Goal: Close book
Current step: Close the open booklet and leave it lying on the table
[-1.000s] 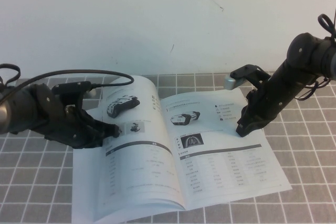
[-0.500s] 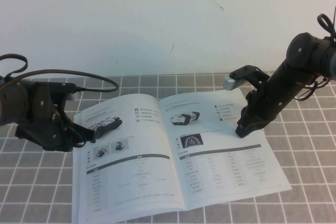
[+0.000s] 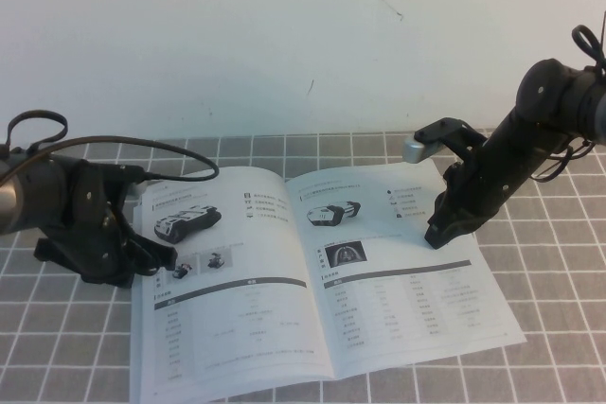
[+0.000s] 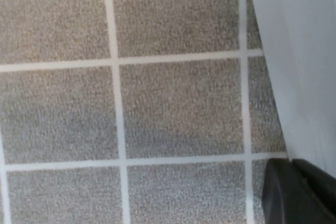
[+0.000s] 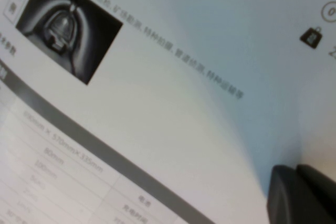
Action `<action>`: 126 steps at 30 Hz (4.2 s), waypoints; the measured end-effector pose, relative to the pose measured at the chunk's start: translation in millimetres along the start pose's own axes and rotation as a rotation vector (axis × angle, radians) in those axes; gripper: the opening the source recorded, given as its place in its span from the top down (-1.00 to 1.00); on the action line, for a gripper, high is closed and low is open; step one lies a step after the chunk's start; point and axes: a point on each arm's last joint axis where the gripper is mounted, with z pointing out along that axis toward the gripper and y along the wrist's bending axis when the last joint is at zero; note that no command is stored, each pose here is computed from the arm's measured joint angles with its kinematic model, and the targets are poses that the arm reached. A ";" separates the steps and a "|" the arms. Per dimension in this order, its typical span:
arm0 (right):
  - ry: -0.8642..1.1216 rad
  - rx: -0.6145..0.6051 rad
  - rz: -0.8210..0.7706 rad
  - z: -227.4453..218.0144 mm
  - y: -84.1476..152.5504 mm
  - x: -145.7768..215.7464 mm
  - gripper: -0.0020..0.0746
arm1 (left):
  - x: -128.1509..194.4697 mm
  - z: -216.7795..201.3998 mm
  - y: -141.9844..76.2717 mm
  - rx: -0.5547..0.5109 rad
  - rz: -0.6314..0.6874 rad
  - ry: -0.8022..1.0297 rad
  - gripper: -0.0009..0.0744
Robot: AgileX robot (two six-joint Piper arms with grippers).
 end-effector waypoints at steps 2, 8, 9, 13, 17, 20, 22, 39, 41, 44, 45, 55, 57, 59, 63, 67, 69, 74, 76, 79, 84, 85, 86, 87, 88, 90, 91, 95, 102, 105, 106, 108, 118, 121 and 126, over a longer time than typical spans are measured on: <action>0.000 0.000 0.000 0.0 0.0 0.0 0.95 | -0.3 0.4 -0.6 0.006 -0.010 0.001 0.99; 0.002 -0.002 0.000 0.2 0.1 0.2 0.95 | -0.7 0.3 -4.4 0.065 -0.012 -0.001 0.98; 0.001 -0.001 0.000 0.5 -0.2 -0.1 0.95 | -1.1 0.2 -5.1 0.082 -0.015 -0.004 0.98; 0.007 -0.006 0.000 2.2 -0.9 -0.1 0.95 | -3.6 1.2 -14.0 0.193 -0.050 -0.023 0.99; 0.007 -0.012 0.003 2.7 -0.8 -0.3 0.95 | -4.9 2.6 -20.6 0.259 -0.077 -0.035 0.99; 0.007 -0.012 0.006 2.7 -0.8 -0.3 0.95 | -5.4 3.8 -24.0 0.298 -0.103 -0.037 0.99; 0.007 -0.012 0.006 2.7 -0.8 -0.3 0.95 | -5.6 3.3 -26.9 0.334 -0.129 -0.042 0.99; -0.011 -0.038 0.047 5.1 0.6 -1.7 0.95 | -23.3 -28.0 -70.5 0.949 -0.194 -0.214 0.99; -0.012 -0.040 0.049 5.4 0.6 -1.7 0.95 | -24.0 -32.6 -73.7 1.006 -0.175 -0.233 0.99; -0.012 -0.038 0.053 5.0 0.5 -2.0 0.95 | -23.0 -37.2 -77.1 1.063 -0.145 -0.239 0.99; -0.008 -0.033 0.050 5.0 0.0 -1.6 0.95 | -23.3 -38.3 -77.7 1.073 -0.139 -0.239 0.99; 0.110 0.171 0.009 -22.4 -4.8 1.9 0.95 | -21.3 -45.8 -88.9 1.135 -0.028 -0.268 0.70; 0.106 0.205 -0.010 -37.0 -3.2 -0.6 0.95 | -20.5 -46.5 -92.5 1.138 -0.005 -0.273 0.44; 0.079 0.240 -0.014 -57.8 1.8 -6.3 0.95 | -20.7 -48.2 -96.6 1.141 0.025 -0.286 0.13; -0.006 0.286 -0.023 -103.1 17.2 -17.8 0.95 | -25.2 -52.4 -99.4 1.144 0.057 -0.314 -0.08; -0.143 0.237 -0.014 -139.6 40.6 -27.9 0.95 | -30.6 -57.8 -100.6 1.159 0.074 -0.334 0.37; -0.156 0.191 -0.015 -141.1 50.8 -30.1 0.95 | -32.7 -58.8 -98.3 1.158 0.083 -0.349 0.70; -0.068 0.137 -0.002 -91.1 53.0 -23.2 0.95 | -35.6 -78.1 -93.7 1.105 0.135 -0.412 0.94; -0.026 0.120 0.025 -59.5 48.1 -14.5 0.95 | -34.5 -94.5 -88.5 1.018 0.205 -0.437 0.96; 0.011 0.116 0.048 -25.4 44.3 -2.7 0.95 | -30.8 -125.7 -79.3 0.890 0.298 -0.481 0.97; -0.015 0.118 0.050 -10.3 48.6 -4.1 0.95 | -18.1 -171.9 -66.0 0.745 0.387 -0.515 0.97; -0.014 0.116 0.052 -8.3 48.4 -4.1 0.95 | -15.4 -180.4 -64.1 0.730 0.397 -0.524 0.97; -0.012 0.114 0.055 -6.0 47.7 -3.8 0.95 | -13.1 -187.1 -62.6 0.716 0.406 -0.533 0.97; -0.004 0.110 0.058 -2.2 46.8 -3.0 0.95 | -10.4 -195.8 -61.0 0.706 0.412 -0.547 0.97; 0.005 0.106 0.060 2.4 46.0 -2.1 0.95 | -7.7 -204.1 -59.5 0.697 0.415 -0.562 0.97; 0.020 0.097 0.067 9.1 44.1 -0.2 0.95 | -1.6 -221.6 -56.5 0.679 0.428 -0.597 0.97; 0.021 0.094 0.069 9.3 44.3 -0.1 0.95 | 1.9 -230.1 -54.7 0.666 0.440 -0.616 0.98; 0.028 0.101 0.061 8.1 44.1 0.4 0.95 | 17.2 -259.2 -46.4 0.598 0.471 -0.666 0.98; -0.008 0.203 -0.040 -50.3 60.1 -3.4 0.95 | 45.3 -280.9 -23.6 0.372 0.484 -0.648 0.98; -0.067 0.260 -0.089 -99.4 79.1 -3.5 0.95 | 62.0 -277.2 -12.1 0.265 0.473 -0.625 0.98; -0.087 0.282 -0.098 -117.2 86.3 -1.8 0.95 | 68.9 -274.0 -8.1 0.231 0.464 -0.617 0.98; -0.130 0.324 -0.107 -151.4 101.7 3.7 0.95 | 81.6 -267.8 -1.0 0.174 0.438 -0.622 0.98; -0.281 0.431 -0.102 -272.6 174.4 59.4 0.95 | 151.7 -252.8 17.8 0.117 0.276 -0.794 0.98; -0.306 0.447 -0.104 -290.1 190.8 80.7 0.95 | 166.6 -253.1 20.1 0.119 0.272 -0.819 0.98; -0.281 0.467 -0.070 -295.4 210.9 129.9 0.95 | 188.5 -262.5 24.2 0.113 0.275 -0.887 0.98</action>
